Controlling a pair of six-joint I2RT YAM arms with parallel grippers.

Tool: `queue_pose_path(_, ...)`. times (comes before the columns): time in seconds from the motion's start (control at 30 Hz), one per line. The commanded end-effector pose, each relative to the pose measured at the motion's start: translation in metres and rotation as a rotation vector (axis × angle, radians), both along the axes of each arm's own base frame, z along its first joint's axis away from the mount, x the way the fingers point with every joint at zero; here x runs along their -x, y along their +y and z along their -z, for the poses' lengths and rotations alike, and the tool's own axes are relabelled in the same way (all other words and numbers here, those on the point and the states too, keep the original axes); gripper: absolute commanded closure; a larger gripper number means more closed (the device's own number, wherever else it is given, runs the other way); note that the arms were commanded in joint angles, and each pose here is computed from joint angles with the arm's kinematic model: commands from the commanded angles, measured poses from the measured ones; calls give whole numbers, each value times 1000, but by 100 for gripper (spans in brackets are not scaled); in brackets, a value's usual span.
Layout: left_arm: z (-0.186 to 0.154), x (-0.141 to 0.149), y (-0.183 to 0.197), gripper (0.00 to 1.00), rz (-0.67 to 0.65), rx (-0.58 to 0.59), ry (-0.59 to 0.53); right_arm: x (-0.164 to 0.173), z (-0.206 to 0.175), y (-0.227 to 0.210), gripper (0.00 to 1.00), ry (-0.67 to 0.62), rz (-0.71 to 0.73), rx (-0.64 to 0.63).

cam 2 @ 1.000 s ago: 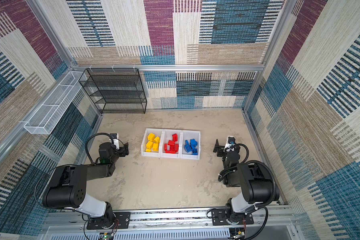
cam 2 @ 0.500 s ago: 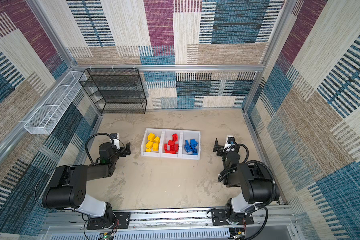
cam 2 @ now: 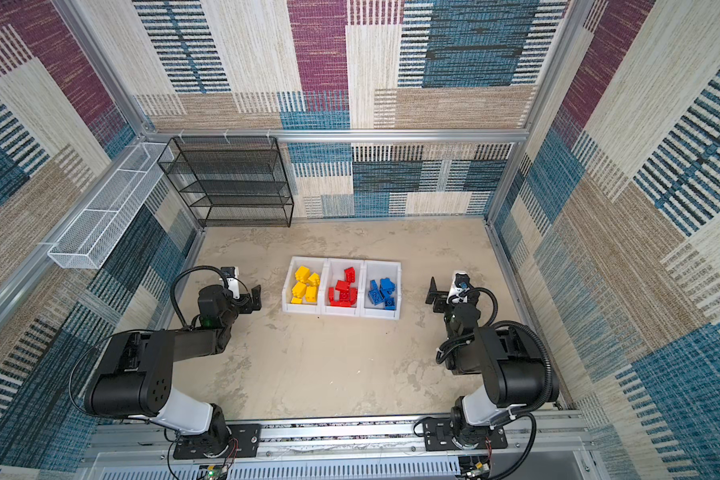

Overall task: Sort the legos into containers by color
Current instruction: Reset both arms

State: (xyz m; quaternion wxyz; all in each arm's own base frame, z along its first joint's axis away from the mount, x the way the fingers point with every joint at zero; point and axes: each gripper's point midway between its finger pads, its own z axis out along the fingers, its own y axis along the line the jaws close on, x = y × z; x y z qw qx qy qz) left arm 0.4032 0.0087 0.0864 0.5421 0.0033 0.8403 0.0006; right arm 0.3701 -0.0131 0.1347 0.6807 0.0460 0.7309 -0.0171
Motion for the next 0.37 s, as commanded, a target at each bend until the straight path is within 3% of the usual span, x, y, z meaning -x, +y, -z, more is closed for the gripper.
queue_pose_path(0.0,-5,-2,-2,1,8,11,-21,0,-11,0,0,-45,-3,2)
queue_pose_path(0.33,-5,-2,-2,1,7,8,-23,0,-11,0,0,-43,-2,1)
